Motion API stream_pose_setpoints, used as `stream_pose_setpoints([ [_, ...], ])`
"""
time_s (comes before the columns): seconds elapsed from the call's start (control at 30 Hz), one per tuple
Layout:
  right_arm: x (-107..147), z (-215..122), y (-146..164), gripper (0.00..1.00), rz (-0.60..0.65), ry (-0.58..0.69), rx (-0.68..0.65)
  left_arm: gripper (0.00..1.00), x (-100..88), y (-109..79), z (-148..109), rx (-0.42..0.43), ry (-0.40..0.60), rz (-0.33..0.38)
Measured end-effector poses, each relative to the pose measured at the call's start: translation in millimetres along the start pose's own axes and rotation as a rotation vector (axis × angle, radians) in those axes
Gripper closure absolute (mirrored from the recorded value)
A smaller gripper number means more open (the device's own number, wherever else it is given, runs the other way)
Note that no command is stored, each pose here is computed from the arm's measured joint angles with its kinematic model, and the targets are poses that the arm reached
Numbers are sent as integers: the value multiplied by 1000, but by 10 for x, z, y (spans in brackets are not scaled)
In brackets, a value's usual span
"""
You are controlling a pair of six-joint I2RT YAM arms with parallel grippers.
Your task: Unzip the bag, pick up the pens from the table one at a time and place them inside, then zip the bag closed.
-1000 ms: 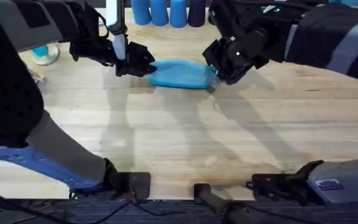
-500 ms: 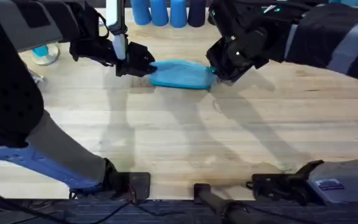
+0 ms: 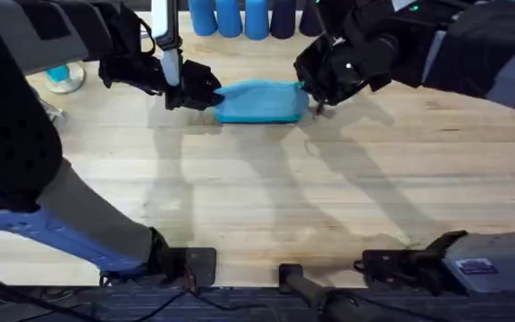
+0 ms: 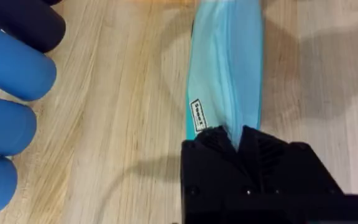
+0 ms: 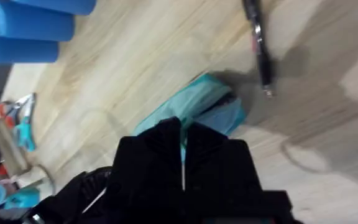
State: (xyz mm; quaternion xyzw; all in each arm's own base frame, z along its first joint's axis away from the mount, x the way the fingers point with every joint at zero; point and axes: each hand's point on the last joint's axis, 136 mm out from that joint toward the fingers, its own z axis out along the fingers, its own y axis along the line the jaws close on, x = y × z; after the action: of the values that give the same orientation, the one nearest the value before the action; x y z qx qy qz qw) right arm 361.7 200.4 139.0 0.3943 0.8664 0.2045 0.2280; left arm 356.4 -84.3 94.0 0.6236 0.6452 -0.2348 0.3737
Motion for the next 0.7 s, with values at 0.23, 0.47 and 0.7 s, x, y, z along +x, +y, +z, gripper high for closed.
stream_pose_setpoints([
  [0.23,117,-11,194,971,-14,79,-86,959,3,3,-3,-2,0,0],
  [0.47,206,-29,270,971,-60,127,-124,959,3,6,-3,-3,0,1],
  [0.7,295,-46,305,971,-93,141,-137,959,2,0,-3,0,0,-2],
])
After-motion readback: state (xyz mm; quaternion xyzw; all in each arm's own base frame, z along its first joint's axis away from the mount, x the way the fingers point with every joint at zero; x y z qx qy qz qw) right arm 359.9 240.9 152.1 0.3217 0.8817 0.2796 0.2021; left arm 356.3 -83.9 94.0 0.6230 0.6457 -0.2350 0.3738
